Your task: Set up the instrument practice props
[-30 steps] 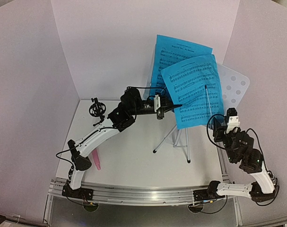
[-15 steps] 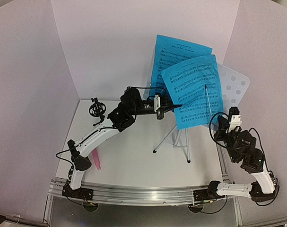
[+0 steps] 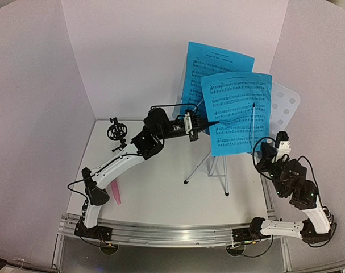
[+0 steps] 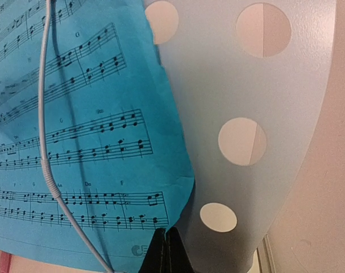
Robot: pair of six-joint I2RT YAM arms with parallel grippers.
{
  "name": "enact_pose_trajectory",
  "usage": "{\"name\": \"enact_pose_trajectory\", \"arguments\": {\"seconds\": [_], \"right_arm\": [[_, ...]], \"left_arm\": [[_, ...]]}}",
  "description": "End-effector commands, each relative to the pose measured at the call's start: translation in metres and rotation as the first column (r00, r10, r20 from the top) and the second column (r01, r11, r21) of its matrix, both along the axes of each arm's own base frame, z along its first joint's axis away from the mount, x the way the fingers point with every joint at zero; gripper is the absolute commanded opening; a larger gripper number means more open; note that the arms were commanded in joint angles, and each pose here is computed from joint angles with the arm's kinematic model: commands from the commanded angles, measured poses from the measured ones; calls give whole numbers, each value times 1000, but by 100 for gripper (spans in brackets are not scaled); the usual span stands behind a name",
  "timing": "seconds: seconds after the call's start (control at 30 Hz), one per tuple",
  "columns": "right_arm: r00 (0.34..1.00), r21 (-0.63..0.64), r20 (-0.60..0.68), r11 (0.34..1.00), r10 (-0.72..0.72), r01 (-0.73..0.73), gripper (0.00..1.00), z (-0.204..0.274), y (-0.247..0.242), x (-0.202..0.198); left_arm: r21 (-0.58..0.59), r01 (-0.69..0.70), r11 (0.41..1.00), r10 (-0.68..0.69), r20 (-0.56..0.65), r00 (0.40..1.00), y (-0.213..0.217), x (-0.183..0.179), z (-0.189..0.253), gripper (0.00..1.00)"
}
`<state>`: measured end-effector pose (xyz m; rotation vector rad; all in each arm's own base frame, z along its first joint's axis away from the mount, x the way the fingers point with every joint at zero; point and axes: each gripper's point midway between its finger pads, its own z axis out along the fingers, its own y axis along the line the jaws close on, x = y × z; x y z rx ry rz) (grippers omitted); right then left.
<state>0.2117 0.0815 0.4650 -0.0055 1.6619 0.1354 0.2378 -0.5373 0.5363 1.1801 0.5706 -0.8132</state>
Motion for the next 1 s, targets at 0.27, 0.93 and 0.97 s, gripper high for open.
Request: {"name": "enact_pose_trajectory", "arguments": {"seconds": [0.27, 0.93, 0.97], "right_arm": [[998, 120, -13, 991, -63, 64, 0, -11, -30, -13], [1000, 161, -18, 987, 18, -15, 0, -12, -13, -12], [999, 162, -15, 986, 32, -29, 0, -10, -11, -13]], "left_arm": [[-176, -93, 980, 99, 26, 995, 36, 4, 58, 26], [-155, -45, 987, 15, -187, 982, 36, 9, 62, 0], [-162, -47, 986, 17, -180, 983, 37, 9, 64, 0]]}}
